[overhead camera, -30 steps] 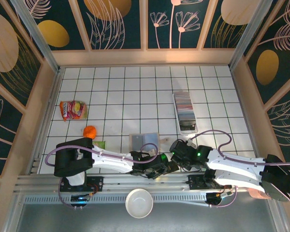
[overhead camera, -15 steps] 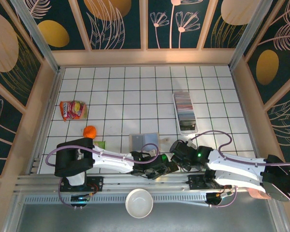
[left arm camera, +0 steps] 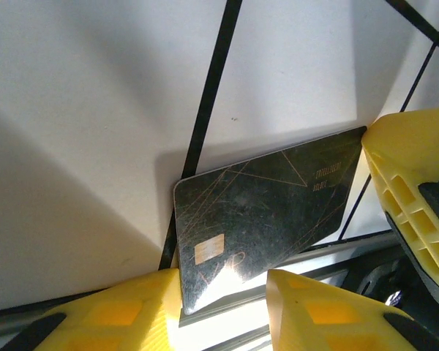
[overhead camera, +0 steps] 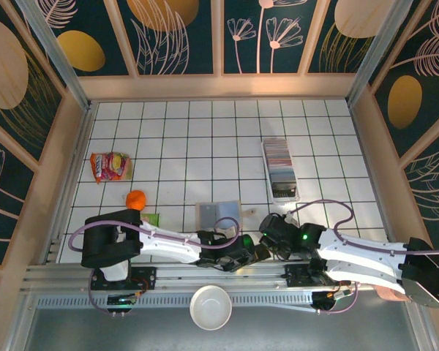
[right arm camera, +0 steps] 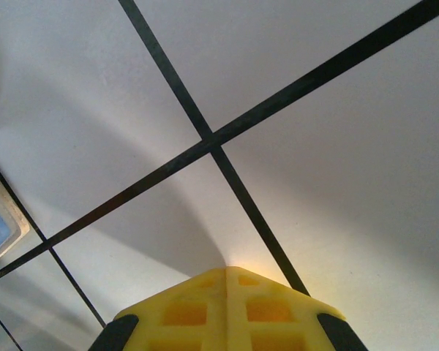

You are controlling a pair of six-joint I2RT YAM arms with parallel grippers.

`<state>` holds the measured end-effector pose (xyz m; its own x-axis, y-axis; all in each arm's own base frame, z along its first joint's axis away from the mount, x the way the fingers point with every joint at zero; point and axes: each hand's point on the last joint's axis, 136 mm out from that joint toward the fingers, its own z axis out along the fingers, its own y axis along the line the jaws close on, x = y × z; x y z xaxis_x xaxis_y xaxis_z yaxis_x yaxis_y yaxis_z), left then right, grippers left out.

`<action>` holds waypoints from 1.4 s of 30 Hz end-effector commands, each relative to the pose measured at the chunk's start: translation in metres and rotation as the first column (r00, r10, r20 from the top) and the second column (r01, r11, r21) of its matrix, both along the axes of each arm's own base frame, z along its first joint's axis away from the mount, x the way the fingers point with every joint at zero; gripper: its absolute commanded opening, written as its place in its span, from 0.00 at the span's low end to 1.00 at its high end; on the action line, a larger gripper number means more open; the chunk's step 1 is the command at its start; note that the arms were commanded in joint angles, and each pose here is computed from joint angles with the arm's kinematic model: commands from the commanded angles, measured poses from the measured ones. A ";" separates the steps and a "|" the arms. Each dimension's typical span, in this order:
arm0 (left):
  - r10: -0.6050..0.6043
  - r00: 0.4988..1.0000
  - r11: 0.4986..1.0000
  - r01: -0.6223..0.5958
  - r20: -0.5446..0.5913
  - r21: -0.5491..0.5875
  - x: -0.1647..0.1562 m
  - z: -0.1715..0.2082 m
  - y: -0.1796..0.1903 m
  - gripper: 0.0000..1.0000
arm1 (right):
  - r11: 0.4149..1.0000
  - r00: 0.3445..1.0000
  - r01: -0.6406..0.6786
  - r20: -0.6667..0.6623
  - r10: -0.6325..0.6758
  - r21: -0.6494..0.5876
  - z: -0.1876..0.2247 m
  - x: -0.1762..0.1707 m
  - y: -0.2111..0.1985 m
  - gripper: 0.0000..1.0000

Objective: Put the credit cards into the card holder
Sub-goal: Pick up the credit card from the bottom-center of the table.

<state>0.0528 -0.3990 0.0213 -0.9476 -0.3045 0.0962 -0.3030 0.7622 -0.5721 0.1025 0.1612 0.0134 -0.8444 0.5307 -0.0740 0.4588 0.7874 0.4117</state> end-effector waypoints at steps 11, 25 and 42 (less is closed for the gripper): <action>0.044 0.992 0.985 -0.023 0.117 -0.170 0.014 0.041 -0.013 0.34 | 0.999 0.998 0.017 -0.059 -0.019 -0.034 -0.016 -0.016 -0.017 0.00; 0.043 0.995 0.988 -0.028 0.093 -0.151 0.011 0.026 -0.013 0.11 | 0.999 0.998 0.038 -0.052 -0.039 -0.015 -0.015 -0.016 -0.019 0.00; -0.130 0.743 0.981 0.192 0.656 -0.024 0.072 0.133 0.032 0.00 | 0.963 0.714 -0.161 0.648 0.265 -0.216 0.218 0.074 -0.015 0.12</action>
